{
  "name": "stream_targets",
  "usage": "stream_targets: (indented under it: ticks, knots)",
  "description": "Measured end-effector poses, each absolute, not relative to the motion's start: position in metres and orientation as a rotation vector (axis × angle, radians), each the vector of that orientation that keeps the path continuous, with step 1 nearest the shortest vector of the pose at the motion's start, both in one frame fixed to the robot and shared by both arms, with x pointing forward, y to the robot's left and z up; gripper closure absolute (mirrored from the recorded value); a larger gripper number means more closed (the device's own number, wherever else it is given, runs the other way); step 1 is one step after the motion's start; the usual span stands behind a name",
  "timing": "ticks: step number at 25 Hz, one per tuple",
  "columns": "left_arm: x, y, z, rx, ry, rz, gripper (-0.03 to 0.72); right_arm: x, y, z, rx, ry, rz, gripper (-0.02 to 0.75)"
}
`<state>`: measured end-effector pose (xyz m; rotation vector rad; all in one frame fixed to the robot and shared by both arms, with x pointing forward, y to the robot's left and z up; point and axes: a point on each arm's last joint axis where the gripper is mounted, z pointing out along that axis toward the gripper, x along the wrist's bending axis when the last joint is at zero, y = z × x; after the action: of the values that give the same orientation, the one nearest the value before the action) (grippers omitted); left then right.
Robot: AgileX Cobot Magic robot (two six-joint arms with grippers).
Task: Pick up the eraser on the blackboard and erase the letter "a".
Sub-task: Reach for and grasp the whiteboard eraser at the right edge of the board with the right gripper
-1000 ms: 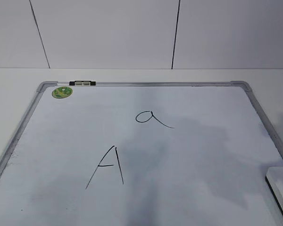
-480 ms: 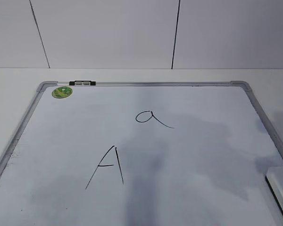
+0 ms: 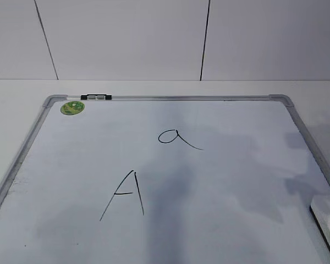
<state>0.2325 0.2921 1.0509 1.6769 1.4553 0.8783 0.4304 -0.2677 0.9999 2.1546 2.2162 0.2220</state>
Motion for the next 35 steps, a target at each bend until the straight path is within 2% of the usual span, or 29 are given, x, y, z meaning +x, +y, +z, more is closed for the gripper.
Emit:
stream_targets:
  ticks: [15,21,35]
  knots:
    - [0.2325,0.2921,1.0509,1.677,1.455,0.878,0.454,0.4323,-0.2692,1.0004,2.169,2.200,0.168,0.145]
    - [0.2325,0.2921,1.0509,1.677,1.455,0.878,0.454,0.4325,-0.2697,1.0004,2.161,2.199,0.163,0.081]
    - [0.2325,0.2921,1.0509,1.677,1.455,0.878,0.454,0.4398,-0.2690,0.9927,2.161,2.200,0.156,0.071]
